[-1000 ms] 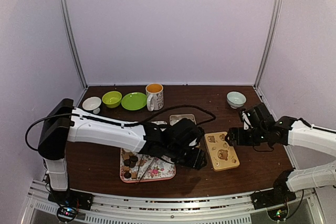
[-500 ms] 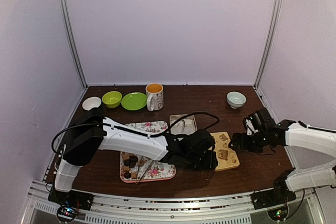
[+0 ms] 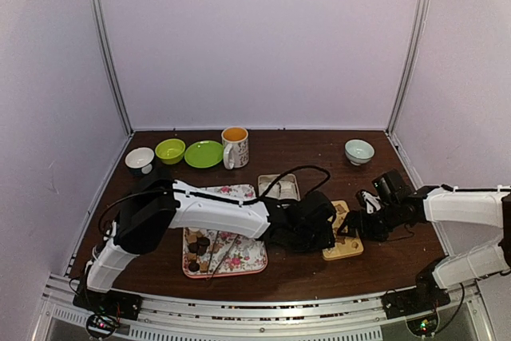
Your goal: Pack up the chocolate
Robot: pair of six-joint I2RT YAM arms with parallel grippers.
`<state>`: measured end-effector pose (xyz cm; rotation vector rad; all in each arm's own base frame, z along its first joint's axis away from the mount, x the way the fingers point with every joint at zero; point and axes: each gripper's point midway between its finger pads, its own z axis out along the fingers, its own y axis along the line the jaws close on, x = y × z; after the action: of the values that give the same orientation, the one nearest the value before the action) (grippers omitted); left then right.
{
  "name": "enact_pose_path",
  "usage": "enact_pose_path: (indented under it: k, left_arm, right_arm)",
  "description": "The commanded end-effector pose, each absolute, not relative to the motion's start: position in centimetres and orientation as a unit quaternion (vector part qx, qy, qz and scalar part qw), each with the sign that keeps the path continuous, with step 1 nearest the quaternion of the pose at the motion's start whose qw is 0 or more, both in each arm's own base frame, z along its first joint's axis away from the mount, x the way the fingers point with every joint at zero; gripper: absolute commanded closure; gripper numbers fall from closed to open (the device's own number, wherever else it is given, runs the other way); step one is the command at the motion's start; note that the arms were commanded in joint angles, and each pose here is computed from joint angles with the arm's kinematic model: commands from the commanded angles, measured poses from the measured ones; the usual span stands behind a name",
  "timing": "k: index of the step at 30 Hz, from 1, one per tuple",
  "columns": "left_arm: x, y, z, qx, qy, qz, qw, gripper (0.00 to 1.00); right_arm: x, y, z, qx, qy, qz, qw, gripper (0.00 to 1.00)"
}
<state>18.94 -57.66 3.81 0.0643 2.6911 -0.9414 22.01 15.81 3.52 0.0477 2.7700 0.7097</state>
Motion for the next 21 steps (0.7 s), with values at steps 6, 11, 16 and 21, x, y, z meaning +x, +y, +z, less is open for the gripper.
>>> enact_pose_path:
  k: [6, 11, 16, 21]
  left_arm:
    - [19.6, -58.0, 2.4, 0.020, 0.931, -0.341, 0.125, 0.43]
    - [19.2, -59.4, 3.6, 0.057, 0.916, -0.379, 0.121, 0.44]
    - [19.2, -59.0, 3.7, 0.058, 0.917, -0.376, 0.122, 0.44]
    - [19.2, -58.3, 3.0, 0.048, 0.921, -0.369, 0.115, 0.44]
  right_arm:
    - [20.9, 18.2, 5.2, 0.017, 0.928, 0.346, 0.136, 0.22]
    - [20.8, 18.9, 7.5, 0.024, 0.903, 0.399, 0.155, 0.26]
    - [20.4, 19.2, 9.0, 0.028, 0.886, 0.433, 0.163, 0.35]
    - [20.0, 19.1, 9.0, 0.028, 0.884, 0.437, 0.163, 0.49]
